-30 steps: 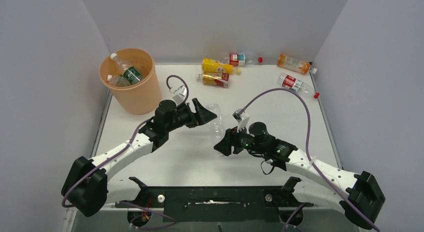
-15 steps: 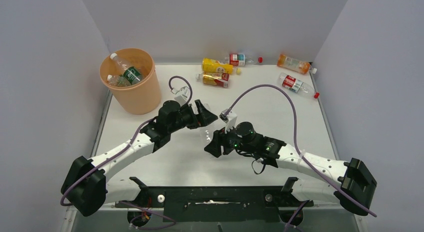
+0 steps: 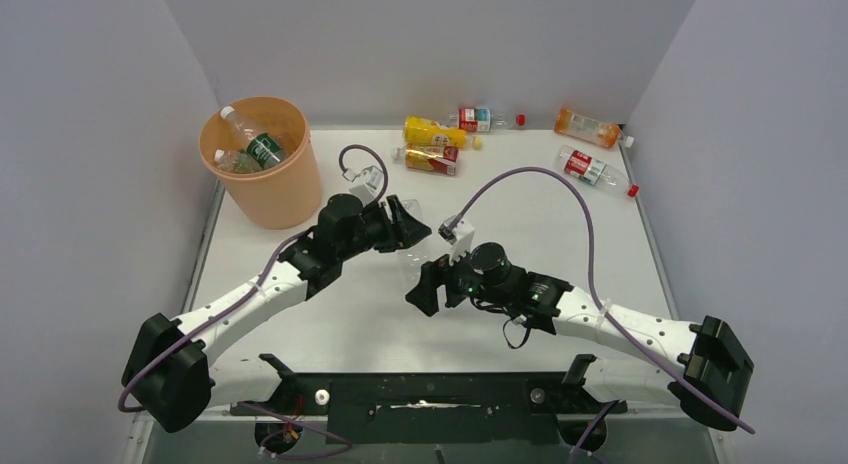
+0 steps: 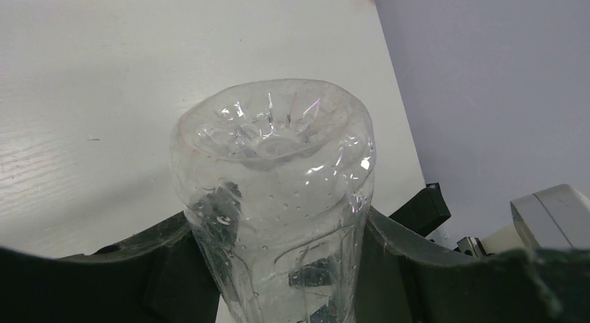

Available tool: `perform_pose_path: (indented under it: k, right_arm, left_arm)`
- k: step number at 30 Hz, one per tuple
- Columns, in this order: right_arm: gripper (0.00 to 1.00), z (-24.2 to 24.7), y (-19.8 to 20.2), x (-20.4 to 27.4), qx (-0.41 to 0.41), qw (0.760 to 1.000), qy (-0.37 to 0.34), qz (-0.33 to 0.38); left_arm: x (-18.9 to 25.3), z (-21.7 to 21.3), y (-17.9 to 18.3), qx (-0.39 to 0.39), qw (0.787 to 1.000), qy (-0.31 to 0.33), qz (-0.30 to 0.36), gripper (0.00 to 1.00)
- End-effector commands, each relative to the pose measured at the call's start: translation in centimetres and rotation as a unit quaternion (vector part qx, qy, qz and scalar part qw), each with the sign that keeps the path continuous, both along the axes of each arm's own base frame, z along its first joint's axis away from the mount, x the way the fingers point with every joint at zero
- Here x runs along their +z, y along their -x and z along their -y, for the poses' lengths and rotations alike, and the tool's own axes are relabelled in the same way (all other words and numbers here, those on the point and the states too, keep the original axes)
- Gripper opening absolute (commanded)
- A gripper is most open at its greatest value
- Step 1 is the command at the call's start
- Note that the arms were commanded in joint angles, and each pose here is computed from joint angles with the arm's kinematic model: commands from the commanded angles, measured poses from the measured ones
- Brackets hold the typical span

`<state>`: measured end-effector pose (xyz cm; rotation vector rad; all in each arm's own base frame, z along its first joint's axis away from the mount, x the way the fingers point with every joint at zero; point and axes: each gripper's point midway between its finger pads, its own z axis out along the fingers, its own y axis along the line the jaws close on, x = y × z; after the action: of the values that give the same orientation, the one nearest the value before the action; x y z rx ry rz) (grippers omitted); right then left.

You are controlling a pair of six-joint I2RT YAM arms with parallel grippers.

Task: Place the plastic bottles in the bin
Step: Pick up the plastic bottle at the center of the board, then place the plastic bottle in the trash bin.

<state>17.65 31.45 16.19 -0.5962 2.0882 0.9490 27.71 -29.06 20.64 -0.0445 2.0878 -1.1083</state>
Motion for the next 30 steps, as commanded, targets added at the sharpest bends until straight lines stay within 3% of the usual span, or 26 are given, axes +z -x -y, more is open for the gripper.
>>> perform_pose_path:
  k: [1, 4, 11, 17, 21, 30]
  right_arm:
    - [0.9, -0.4, -0.5, 3.4, -0.01, 0.999, -0.029, 0.03]
    - [0.99, 0.0, -0.3, 3.6, -0.017, 0.999, -0.03, 0.032]
    - [0.98, 1.3, 0.5, 3.7, -0.028, 0.999, -0.03, 0.031]
    - [0.98, 2.1, 1.0, 2.9, -0.036, 0.999, -0.028, 0.023]
    - [0.98, 2.2, 1.4, 2.1, -0.038, 0.999, -0.03, 0.014]
    - [0.98, 2.3, 2.3, 0.4, -0.039, 0.999, -0.029, -0.009]
  left_arm:
    - [4.1, -0.1, -1.6, 0.007, 0.998, -0.004, 0.057, 0.41]
    - [5.1, -0.7, -2.8, 0.015, 0.997, -0.023, 0.07, 0.42]
    - [10.1, -5.4, -8.2, 0.067, 0.99, -0.038, 0.117, 0.41]
    - [16.2, -12.2, -13.3, 0.151, 0.97, -0.063, 0.179, 0.42]
    - [20.0, -18.2, -16.0, 0.226, 0.947, -0.069, 0.216, 0.43]
    - [25.1, -31.9, -19.2, 0.392, 0.872, -0.074, 0.284, 0.43]
